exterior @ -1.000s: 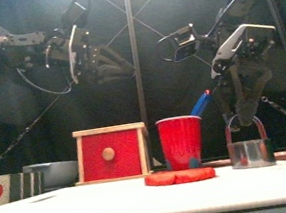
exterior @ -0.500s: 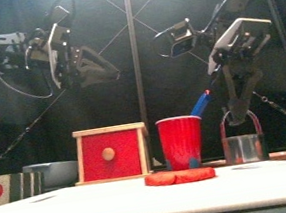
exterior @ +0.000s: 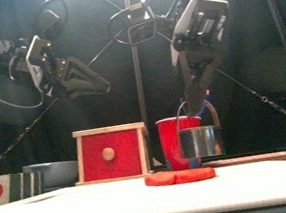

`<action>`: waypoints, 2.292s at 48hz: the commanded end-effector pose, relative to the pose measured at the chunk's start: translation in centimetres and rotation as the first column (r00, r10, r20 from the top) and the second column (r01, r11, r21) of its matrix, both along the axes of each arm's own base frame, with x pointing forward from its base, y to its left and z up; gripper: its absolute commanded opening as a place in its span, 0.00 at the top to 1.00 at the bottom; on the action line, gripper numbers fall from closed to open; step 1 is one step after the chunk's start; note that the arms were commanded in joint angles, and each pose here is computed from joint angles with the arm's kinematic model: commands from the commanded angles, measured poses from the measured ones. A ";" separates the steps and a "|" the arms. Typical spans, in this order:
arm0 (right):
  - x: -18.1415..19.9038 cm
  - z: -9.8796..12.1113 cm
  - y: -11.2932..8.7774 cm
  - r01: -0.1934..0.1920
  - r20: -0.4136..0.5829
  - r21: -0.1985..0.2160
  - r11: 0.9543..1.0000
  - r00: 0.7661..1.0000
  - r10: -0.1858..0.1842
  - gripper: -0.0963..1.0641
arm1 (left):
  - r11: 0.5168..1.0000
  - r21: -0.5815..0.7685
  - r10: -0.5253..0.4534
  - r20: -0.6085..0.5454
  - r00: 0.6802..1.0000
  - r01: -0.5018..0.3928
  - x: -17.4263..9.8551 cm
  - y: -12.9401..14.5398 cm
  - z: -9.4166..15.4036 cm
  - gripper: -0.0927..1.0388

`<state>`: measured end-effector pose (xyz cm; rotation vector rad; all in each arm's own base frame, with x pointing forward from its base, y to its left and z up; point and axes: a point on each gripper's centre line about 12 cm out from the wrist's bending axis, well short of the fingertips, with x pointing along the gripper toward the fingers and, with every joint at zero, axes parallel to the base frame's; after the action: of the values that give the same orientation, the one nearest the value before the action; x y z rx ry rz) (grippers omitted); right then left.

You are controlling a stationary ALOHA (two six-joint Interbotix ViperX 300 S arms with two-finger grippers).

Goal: Get the cutter from the drawer then cut the dough then place the extra dough in the bowl
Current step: Cut the dough

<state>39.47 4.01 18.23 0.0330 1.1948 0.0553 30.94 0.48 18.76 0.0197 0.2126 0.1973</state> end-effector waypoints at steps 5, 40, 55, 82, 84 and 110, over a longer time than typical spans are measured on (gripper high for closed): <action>2.4 2.2 1.0 -0.001 0.060 0.036 0.999 0.998 -0.001 0.57 | 1.000 0.007 0.011 0.023 1.000 -0.011 -0.1 0.2 0.3 0.41; 3.8 0.9 1.5 -0.009 0.040 0.031 0.999 0.999 0.008 0.57 | 0.999 -0.017 0.040 -0.007 0.999 -0.040 -0.8 0.5 -0.7 0.42; 3.8 0.2 1.4 -0.010 0.028 0.027 1.000 1.000 0.009 0.56 | 0.999 -0.019 0.039 -0.007 0.999 -0.039 -0.8 0.4 -0.7 0.42; 3.9 0.4 1.5 -0.033 0.056 -0.003 0.999 0.998 0.033 0.28 | 0.999 -0.029 0.038 -0.010 0.999 -0.038 -0.8 0.1 -0.8 0.42; 4.0 0.6 1.5 -0.035 0.068 -0.008 0.999 0.997 0.036 0.26 | 0.999 -0.029 0.036 -0.007 0.999 -0.037 -0.8 0.1 -0.7 0.42; 0.4 5.7 1.5 -0.131 0.411 -0.155 0.979 0.893 0.185 0.26 | 1.000 0.012 -0.023 0.068 0.997 0.022 2.5 -2.9 -0.5 0.37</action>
<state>41.24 5.80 21.18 -0.1531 0.8896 0.1177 31.98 -1.31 17.80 0.0103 0.1905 0.1955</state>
